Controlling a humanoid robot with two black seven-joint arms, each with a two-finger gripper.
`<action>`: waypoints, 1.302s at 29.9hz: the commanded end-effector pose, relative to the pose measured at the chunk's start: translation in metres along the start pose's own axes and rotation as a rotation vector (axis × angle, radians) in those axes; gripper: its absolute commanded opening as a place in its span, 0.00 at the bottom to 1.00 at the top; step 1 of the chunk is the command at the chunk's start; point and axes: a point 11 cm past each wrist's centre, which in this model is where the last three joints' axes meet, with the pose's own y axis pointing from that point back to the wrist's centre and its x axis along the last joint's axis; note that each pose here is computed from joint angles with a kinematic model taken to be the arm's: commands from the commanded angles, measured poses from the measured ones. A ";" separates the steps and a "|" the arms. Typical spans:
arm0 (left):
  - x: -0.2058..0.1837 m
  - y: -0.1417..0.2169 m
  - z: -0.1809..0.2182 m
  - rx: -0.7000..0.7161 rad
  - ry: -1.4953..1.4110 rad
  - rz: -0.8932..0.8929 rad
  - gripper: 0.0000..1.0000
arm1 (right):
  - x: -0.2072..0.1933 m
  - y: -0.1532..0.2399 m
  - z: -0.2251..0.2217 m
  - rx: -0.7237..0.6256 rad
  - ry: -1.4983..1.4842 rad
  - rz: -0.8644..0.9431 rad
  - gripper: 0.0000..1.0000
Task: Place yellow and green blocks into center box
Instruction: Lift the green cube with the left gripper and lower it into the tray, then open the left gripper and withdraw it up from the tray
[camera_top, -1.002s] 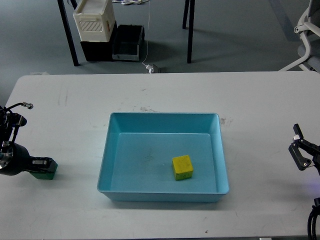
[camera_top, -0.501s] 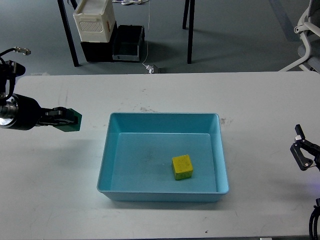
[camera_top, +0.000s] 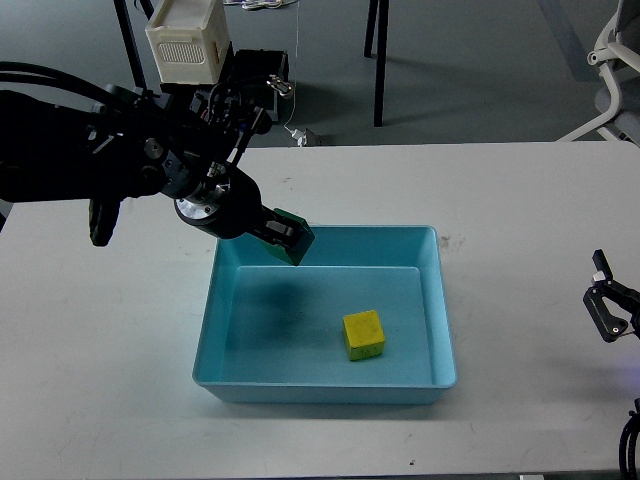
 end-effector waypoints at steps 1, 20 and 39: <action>-0.005 -0.015 0.020 0.002 -0.068 -0.046 0.03 | 0.000 0.000 -0.001 0.004 0.002 0.001 1.00; -0.012 -0.023 0.045 -0.119 0.003 -0.093 1.00 | -0.002 -0.003 0.000 -0.002 0.005 -0.011 1.00; 0.084 0.121 0.013 -0.464 0.315 0.411 1.00 | -0.014 -0.014 -0.007 -0.003 0.030 -0.051 1.00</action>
